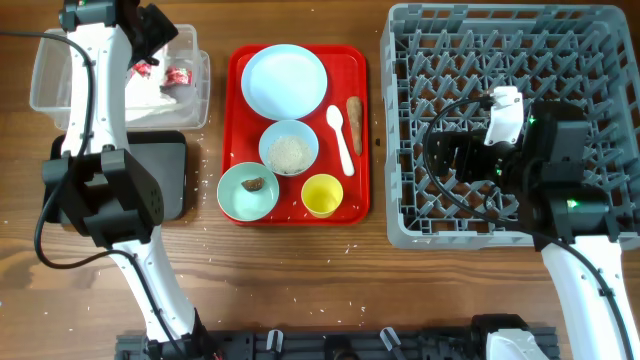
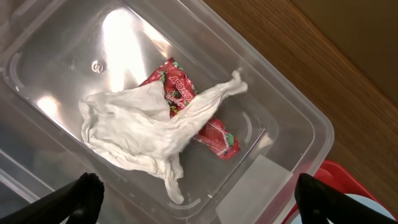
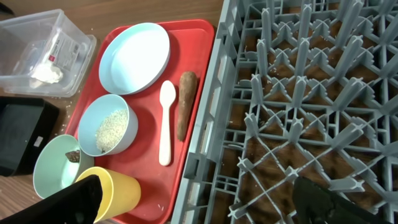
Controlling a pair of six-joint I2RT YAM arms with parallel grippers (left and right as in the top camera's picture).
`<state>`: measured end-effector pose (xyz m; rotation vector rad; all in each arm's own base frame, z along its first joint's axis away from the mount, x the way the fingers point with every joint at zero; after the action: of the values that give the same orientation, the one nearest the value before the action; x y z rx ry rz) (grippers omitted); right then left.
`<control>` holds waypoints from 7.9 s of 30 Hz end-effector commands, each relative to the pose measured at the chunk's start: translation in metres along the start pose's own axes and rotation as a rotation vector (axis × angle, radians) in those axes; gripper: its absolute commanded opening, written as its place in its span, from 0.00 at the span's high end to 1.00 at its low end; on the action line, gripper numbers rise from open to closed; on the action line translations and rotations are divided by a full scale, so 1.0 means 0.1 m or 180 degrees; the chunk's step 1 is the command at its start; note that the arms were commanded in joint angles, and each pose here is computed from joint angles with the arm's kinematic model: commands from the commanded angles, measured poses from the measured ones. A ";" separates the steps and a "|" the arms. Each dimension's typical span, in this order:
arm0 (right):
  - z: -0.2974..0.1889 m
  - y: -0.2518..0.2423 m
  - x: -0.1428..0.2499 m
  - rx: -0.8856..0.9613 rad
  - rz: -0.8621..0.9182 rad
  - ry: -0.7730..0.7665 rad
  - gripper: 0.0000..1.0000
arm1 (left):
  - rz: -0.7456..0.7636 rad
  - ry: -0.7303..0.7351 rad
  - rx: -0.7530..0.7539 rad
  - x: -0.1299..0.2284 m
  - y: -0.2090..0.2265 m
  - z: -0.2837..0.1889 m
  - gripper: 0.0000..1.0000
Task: Sort waste into correct bins and load items into the dishwasher rack
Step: 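Grasp remaining tissue from plate with left gripper, drop into clear bin, then grasp yellow cup with left gripper and lift it toward right gripper, then pass yellow cup from left gripper to right gripper, then lower yellow cup upside down into the rack and open right gripper, then grasp light green bowl with left gripper and tip scraps onto black tray, then set light green bowl back on red tray with left gripper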
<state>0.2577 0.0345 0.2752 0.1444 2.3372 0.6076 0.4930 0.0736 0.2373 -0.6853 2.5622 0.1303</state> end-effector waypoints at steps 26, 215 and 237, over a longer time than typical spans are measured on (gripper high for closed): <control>-0.01 0.03 -0.05 -0.0059 0.0197 -0.0012 0.00 | 0.2300 0.1961 0.0348 2.93 -0.99 -0.62 0.47; 0.42 0.42 -0.64 0.0910 -0.0211 0.1273 0.00 | -0.1965 0.0461 0.4336 1.34 2.13 -0.30 0.96; 0.46 0.42 -0.66 0.0890 -0.0224 0.1216 0.00 | 0.2001 0.1814 0.0753 2.58 -0.40 -0.48 0.96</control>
<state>0.3338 0.0706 0.3032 0.1116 2.7890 0.3017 0.3010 -0.0730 0.1634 0.2672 3.1315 -0.7086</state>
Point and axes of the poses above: each gripper's point midway between its finger pads, its own z axis out along the fingers, its own y axis along the line the jaws close on, x = y × z, the point moved 9 cm from there along -z, back along the fingers, and after that the axes turned 12 degrees about z, right-handed, at the moved point
